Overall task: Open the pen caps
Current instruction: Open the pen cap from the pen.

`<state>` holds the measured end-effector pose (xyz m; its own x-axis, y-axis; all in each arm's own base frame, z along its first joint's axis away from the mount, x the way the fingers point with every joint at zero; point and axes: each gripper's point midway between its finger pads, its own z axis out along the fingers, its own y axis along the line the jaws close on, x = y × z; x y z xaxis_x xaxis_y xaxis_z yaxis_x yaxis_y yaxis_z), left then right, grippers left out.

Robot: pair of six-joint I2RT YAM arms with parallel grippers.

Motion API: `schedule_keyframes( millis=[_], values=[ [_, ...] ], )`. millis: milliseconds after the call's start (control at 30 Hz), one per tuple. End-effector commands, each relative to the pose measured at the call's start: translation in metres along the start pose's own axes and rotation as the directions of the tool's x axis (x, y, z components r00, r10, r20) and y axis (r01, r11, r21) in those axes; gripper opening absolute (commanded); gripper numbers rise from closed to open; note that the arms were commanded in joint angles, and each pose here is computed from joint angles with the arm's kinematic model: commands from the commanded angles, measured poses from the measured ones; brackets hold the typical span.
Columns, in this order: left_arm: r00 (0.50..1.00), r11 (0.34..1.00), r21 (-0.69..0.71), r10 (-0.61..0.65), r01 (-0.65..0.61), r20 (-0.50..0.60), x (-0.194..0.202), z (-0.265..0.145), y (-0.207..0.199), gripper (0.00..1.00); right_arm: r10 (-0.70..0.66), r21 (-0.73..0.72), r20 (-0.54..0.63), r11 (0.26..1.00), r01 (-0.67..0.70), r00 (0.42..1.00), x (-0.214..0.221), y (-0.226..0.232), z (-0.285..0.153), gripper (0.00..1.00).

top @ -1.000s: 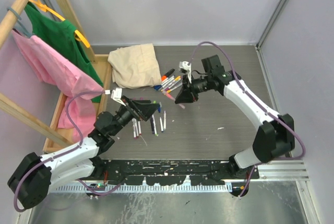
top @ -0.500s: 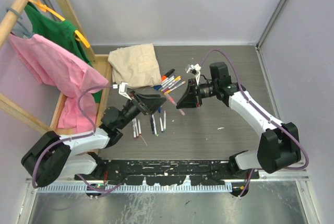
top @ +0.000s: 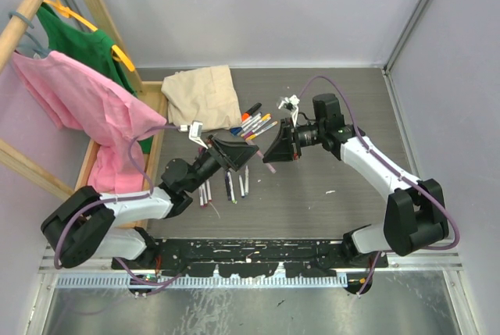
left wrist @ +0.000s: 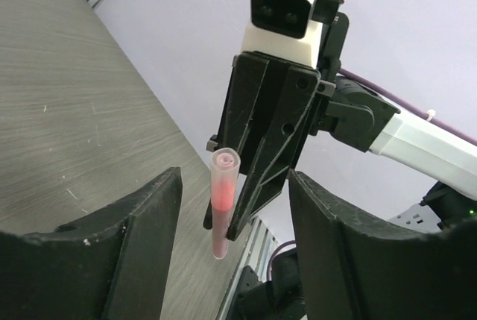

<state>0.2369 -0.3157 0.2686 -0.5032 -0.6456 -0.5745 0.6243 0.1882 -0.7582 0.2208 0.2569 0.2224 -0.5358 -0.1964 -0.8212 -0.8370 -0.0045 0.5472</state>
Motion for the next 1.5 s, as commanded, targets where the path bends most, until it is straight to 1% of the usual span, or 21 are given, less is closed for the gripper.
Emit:
schedule_keyframes(
  millis=[0, 167, 367, 433, 500, 633, 700, 733, 833, 867, 933, 1000, 1133, 1333, 1400, 1433, 1467],
  values=[
    [0.998, 0.999, 0.023, 0.03, -0.032, 0.056, -0.014, 0.01, -0.011, 0.58, -0.022, -0.021, 0.01, 1.0, 0.022, 1.0, -0.004, 0.002, 0.002, 0.01],
    [0.998, 0.999, 0.006, 0.034, -0.035, 0.055, -0.014, 0.012, -0.008, 0.48, -0.018, -0.019, 0.004, 1.0, 0.018, 1.0, -0.002, 0.001, 0.004, 0.01],
    [0.998, 0.999, -0.001, 0.038, -0.038, 0.045, -0.012, 0.013, -0.007, 0.4, -0.011, -0.022, -0.002, 1.0, 0.011, 1.0, 0.001, 0.001, 0.007, 0.01],
    [0.998, 0.999, -0.002, 0.037, -0.037, 0.045, -0.012, 0.014, -0.006, 0.36, -0.009, -0.024, -0.005, 1.0, 0.009, 1.0, 0.002, 0.001, 0.008, 0.01],
    [0.998, 0.999, -0.002, 0.038, -0.038, 0.042, -0.012, 0.014, -0.006, 0.28, -0.006, -0.022, -0.006, 1.0, 0.005, 1.0, 0.003, 0.0, 0.008, 0.01],
    [0.998, 0.999, -0.007, 0.044, -0.044, 0.036, -0.011, 0.014, -0.005, 0.06, -0.008, -0.022, -0.007, 1.0, 0.008, 1.0, 0.003, 0.001, 0.009, 0.01],
    [0.998, 0.999, -0.011, 0.053, -0.052, 0.036, -0.011, 0.013, -0.005, 0.0, -0.002, -0.019, -0.008, 1.0, 0.002, 1.0, 0.004, 0.001, 0.009, 0.02],
    [0.998, 0.998, -0.012, 0.058, -0.058, 0.036, -0.011, 0.013, -0.005, 0.0, 0.009, -0.009, -0.006, 1.0, -0.009, 1.0, 0.005, -0.001, 0.009, 0.08],
    [0.996, 0.997, -0.007, 0.078, -0.078, 0.037, -0.012, 0.012, -0.006, 0.0, 0.033, -0.002, 0.013, 0.999, -0.033, 0.999, 0.007, -0.001, 0.01, 0.37],
    [0.996, 0.997, -0.005, 0.083, -0.082, 0.037, -0.013, 0.012, -0.006, 0.0, 0.041, -0.003, 0.023, 0.999, -0.041, 0.999, 0.007, 0.0, 0.01, 0.45],
    [0.996, 0.996, -0.004, 0.088, -0.088, 0.034, -0.012, 0.012, -0.006, 0.0, 0.043, -0.014, 0.036, 0.999, -0.043, 0.998, 0.008, 0.002, 0.012, 0.53],
    [0.995, 0.996, 0.004, 0.091, -0.092, 0.031, -0.012, 0.013, -0.007, 0.0, 0.039, -0.023, 0.035, 0.999, -0.038, 0.999, 0.009, 0.004, 0.015, 0.56],
    [0.995, 0.995, 0.009, 0.097, -0.097, 0.026, -0.01, 0.014, -0.007, 0.0, 0.041, -0.046, 0.018, 0.998, -0.04, 0.999, 0.012, 0.009, 0.021, 0.54],
    [0.994, 0.995, 0.005, 0.104, -0.104, 0.022, -0.008, 0.017, -0.004, 0.0, 0.049, -0.063, 0.003, 0.997, -0.049, 0.999, 0.015, 0.012, 0.027, 0.43],
    [0.994, 0.994, 0.006, 0.109, -0.109, 0.021, -0.008, 0.017, -0.004, 0.0, 0.054, -0.069, 0.0, 0.996, -0.054, 0.999, 0.015, 0.013, 0.028, 0.32],
    [0.993, 0.993, 0.008, 0.115, -0.115, 0.026, -0.01, 0.018, -0.005, 0.0, 0.058, -0.071, -0.002, 0.996, -0.058, 0.998, 0.015, 0.013, 0.028, 0.25],
    [0.992, 0.992, 0.008, 0.122, -0.122, 0.03, -0.011, 0.018, -0.006, 0.0, 0.061, -0.075, -0.003, 0.995, -0.061, 0.998, 0.015, 0.013, 0.029, 0.14]
  ],
)
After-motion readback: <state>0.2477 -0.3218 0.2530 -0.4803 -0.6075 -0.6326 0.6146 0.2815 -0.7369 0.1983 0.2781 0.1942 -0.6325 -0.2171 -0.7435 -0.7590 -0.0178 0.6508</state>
